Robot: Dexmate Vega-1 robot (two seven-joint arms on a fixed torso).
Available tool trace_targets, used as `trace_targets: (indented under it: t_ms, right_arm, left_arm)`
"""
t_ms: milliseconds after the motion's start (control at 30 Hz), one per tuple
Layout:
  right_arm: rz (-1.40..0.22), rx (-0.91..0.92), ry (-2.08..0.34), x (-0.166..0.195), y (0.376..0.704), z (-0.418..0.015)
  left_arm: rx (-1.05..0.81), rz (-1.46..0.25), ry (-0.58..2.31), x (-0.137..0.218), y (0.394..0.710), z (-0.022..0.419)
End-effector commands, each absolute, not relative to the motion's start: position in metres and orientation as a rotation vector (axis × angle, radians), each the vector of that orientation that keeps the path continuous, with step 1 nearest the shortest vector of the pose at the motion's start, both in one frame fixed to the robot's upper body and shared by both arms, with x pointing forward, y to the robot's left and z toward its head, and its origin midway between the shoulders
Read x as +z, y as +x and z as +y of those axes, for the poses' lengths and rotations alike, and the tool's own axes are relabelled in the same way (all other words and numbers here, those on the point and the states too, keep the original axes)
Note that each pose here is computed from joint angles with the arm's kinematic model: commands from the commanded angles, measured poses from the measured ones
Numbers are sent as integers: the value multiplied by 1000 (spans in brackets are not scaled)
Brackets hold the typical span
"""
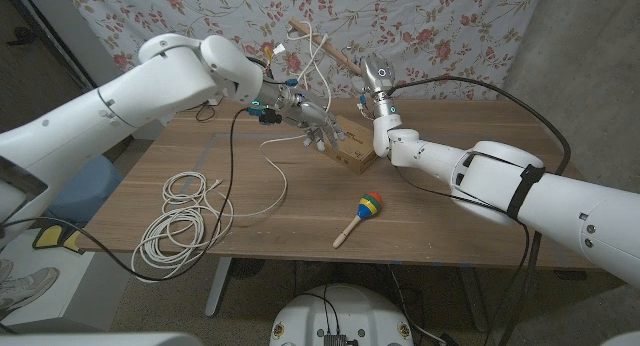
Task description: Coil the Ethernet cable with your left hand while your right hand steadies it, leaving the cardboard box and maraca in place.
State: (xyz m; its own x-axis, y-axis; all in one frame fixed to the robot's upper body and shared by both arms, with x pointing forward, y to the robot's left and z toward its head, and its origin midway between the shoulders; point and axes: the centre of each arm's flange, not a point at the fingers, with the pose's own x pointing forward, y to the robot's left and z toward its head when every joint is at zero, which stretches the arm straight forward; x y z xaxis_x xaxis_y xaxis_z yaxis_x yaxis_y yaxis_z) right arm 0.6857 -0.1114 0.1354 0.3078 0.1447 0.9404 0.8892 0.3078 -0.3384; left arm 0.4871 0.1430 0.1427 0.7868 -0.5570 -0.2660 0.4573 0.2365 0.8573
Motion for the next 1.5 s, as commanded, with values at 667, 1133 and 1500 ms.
trace_targets:
  t_ms: [667,1133,1500]
  right_arm:
    - [-1213,-689,-1154,138,675,-134]
    - [-1211,-675,-1161,134,676,-136]
    - [-1213,-664,-1168,134,678,-135]
  left_arm:
    - [-113,246,1565,135,506,175]
    - [144,-19,1390,120,487,179]
    - [411,-526,1006,96,451,186]
